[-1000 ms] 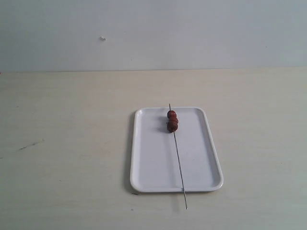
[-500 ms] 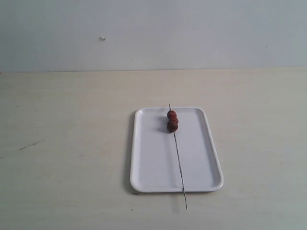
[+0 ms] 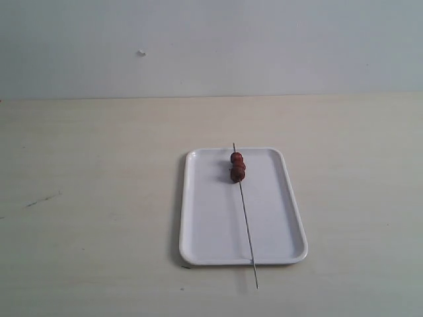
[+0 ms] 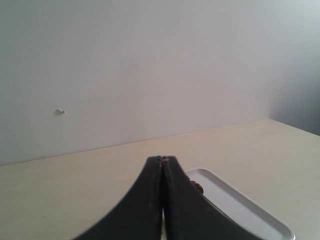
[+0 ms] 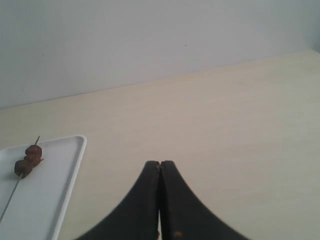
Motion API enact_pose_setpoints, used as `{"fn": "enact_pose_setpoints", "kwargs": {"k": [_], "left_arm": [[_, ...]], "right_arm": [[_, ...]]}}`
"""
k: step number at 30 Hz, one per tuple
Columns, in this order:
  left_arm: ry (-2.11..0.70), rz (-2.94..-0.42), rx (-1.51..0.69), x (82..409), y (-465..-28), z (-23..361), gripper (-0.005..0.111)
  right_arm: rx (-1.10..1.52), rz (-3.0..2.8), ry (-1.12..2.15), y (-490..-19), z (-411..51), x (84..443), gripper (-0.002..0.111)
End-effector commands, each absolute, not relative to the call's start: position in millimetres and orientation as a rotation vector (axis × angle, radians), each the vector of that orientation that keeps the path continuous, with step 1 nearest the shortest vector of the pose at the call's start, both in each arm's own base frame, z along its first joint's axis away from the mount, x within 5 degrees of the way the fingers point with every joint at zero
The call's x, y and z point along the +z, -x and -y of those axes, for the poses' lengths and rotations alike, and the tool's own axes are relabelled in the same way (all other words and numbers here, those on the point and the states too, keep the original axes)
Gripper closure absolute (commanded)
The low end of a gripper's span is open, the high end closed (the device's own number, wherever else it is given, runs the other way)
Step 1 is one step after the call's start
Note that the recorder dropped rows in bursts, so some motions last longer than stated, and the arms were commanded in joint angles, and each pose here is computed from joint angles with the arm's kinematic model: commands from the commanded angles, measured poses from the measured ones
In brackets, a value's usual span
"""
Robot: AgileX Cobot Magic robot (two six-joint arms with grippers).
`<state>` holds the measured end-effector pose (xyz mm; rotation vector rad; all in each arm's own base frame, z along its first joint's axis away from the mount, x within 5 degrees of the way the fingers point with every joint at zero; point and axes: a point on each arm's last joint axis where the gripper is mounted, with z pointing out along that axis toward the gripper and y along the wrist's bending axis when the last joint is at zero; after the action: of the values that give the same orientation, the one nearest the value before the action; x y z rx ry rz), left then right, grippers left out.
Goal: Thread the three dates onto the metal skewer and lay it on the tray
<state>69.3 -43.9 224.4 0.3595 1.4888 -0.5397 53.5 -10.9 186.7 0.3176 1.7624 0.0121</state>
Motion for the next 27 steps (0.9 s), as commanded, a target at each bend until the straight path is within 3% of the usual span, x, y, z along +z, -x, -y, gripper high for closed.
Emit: {"fn": "enact_pose_setpoints", "kwargs": {"k": [1, 15, 23, 27], "left_arm": [[-0.358, -1.492, -0.552, 223.2, -68.6, 44.0, 0.107], [-0.358, -1.481, -0.504, 223.7, -68.8, 41.3, 0.107], [-0.298, -1.712, -0.410, 202.6, -63.9, 31.5, 0.107], [-0.225, -1.700, -0.353, 197.0, -61.5, 24.6, 0.107]], "right_arm": [[0.005, -1.755, -0.317, -53.3, 11.1, 186.1, 0.108], [0.005, -1.755, -0.317, -53.3, 11.1, 186.1, 0.108], [0.005, -1.755, -0.317, -53.3, 11.1, 186.1, 0.108], [0.005, -1.755, -0.317, -53.3, 11.1, 186.1, 0.108]]}}
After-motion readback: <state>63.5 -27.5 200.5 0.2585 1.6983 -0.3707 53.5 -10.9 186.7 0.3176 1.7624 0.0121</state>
